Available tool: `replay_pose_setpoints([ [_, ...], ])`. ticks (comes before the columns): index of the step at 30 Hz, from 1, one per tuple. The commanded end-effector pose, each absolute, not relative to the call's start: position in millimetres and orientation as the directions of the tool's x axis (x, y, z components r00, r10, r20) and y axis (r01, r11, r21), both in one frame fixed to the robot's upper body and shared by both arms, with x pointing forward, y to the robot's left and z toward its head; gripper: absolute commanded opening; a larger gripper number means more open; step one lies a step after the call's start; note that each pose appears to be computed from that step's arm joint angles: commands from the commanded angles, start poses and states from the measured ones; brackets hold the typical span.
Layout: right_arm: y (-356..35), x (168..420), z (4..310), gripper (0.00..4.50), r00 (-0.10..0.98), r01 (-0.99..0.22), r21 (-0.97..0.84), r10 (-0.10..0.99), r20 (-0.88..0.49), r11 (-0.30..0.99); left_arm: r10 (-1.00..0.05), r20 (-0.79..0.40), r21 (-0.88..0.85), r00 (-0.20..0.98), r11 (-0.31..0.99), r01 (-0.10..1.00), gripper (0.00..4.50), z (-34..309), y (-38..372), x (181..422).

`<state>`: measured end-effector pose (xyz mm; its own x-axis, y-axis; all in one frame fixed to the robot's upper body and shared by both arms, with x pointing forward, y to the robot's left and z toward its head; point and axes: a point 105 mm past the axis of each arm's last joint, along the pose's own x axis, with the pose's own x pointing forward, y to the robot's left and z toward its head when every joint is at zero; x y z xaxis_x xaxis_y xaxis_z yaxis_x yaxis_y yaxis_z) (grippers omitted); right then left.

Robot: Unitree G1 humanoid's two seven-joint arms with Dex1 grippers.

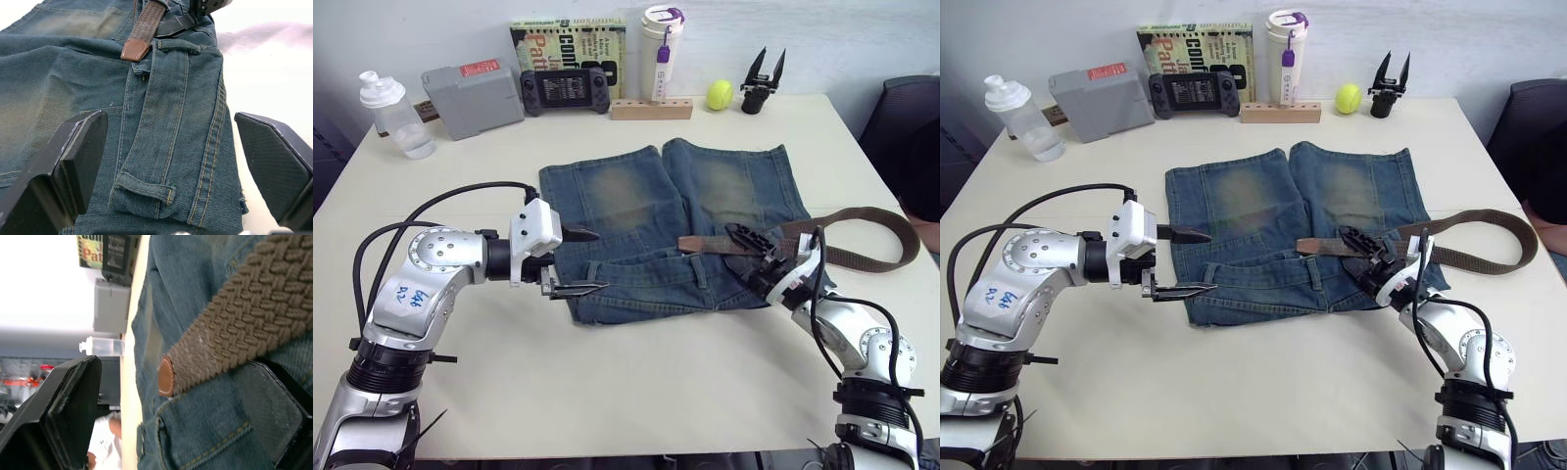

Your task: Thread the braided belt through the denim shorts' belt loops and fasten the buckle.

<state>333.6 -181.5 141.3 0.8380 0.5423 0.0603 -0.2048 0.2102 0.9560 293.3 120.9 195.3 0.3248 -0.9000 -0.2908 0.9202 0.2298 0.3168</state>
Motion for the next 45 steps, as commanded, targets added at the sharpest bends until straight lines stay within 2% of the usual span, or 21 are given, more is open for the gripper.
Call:
replay_pose_setpoints([
  [1,-176,339,135,3.97,0.845,-0.209,0.959,0.529,0.080,0.190,-0.896,-0.291,0.368,0.334,0.218,0.904,4.50,203,120,291],
  [2,-174,339,130,3.84,0.844,-0.199,0.961,0.531,0.068,0.194,-0.894,-0.296,0.368,0.335,0.217,0.904,4.50,202,120,291],
  [5,-172,338,122,2.45,0.839,-0.197,0.958,0.541,0.055,0.209,-0.896,-0.297,0.360,0.330,0.215,0.908,4.50,200,120,290],
  [6,-171,337,121,2.28,0.837,-0.204,0.956,0.545,0.059,0.211,-0.896,-0.296,0.358,0.329,0.216,0.909,4.50,200,120,290],
  [7,-171,337,123,1.63,0.836,-0.218,0.954,0.543,0.074,0.206,-0.896,-0.296,0.356,0.330,0.217,0.909,4.50,200,120,290],
  [10,-175,340,129,0.31,0.842,-0.245,0.949,0.530,0.105,0.201,-0.895,-0.296,0.354,0.333,0.221,0.909,4.50,199,120,292],
  [11,-177,341,131,0.03,0.844,-0.253,0.947,0.524,0.115,0.200,-0.895,-0.296,0.354,0.333,0.221,0.909,4.50,198,120,292],
  [14,-190,340,138,0.03,0.853,-0.274,0.937,0.505,0.133,0.215,-0.896,-0.297,0.355,0.331,0.219,0.909,4.50,198,120,293],
  [18,-231,330,148,0.03,0.872,-0.313,0.920,0.456,0.180,0.236,-0.899,-0.301,0.349,0.318,0.206,0.914,4.50,195,118,292],
  [21,-250,321,148,0.03,0.862,-0.346,0.900,0.468,0.194,0.265,-0.900,-0.304,0.346,0.311,0.200,0.916,4.50,194,117,291],
  [25,-254,308,142,0.03,0.820,-0.399,0.870,0.537,0.198,0.290,-0.900,-0.306,0.346,0.310,0.198,0.917,4.50,193,116,290],
  [29,-250,302,138,0.03,0.780,-0.436,0.856,0.591,0.205,0.279,-0.898,-0.307,0.348,0.314,0.202,0.916,4.50,194,117,291],
  [34,-229,304,122,0.03,0.748,-0.428,0.853,0.646,0.149,0.299,-0.897,-0.307,0.353,0.319,0.204,0.913,4.50,194,117,290],
  [41,-198,293,131,0.03,0.641,-0.470,0.868,0.739,0.210,0.161,-0.892,-0.304,0.361,0.333,0.215,0.907,4.50,195,118,291],
  [45,-197,289,137,0.03,0.612,-0.476,0.872,0.756,0.233,0.116,-0.892,-0.303,0.361,0.335,0.218,0.907,4.50,195,118,291],
])
